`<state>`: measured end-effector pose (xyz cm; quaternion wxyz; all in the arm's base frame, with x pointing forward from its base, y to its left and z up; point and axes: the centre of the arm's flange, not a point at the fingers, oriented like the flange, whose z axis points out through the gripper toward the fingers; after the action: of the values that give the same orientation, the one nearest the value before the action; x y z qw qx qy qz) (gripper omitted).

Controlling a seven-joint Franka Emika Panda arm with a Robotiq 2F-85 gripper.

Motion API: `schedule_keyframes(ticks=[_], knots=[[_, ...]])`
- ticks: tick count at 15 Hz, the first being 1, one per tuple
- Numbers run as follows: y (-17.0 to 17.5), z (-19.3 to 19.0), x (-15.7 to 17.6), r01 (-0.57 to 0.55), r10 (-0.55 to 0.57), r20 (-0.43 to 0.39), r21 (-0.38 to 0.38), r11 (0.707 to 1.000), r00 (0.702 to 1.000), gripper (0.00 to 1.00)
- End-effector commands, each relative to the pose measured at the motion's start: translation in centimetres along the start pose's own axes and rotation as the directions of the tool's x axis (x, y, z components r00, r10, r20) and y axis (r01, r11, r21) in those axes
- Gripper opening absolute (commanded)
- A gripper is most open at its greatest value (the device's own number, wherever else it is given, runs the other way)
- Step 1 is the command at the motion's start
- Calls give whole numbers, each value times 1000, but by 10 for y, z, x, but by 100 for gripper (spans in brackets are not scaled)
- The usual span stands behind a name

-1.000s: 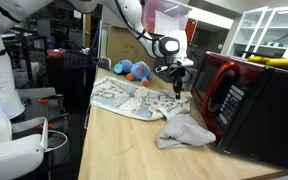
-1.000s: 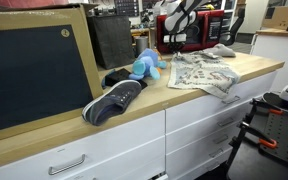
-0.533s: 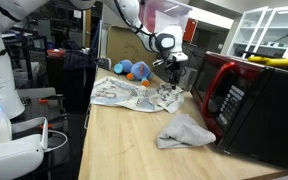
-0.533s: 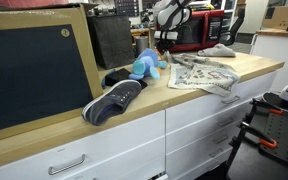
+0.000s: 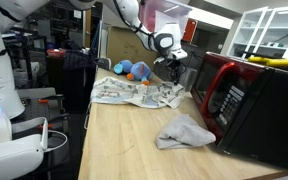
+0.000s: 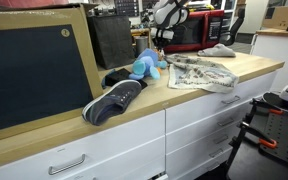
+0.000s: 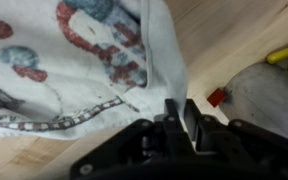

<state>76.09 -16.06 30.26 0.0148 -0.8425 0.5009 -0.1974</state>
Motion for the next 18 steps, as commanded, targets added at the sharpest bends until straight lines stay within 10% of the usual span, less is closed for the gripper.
schedule_keyframes(ticks=[1,8,17,18], knots=[[27,-18,40,12,-12,1,-3,1000,1000,49],[121,-26,108,133,-121,83,-158,978,989,100],[176,-10,95,275,-187,295,-292,916,937,100],[178,-8,95,274,-181,299,-309,911,937,84]])
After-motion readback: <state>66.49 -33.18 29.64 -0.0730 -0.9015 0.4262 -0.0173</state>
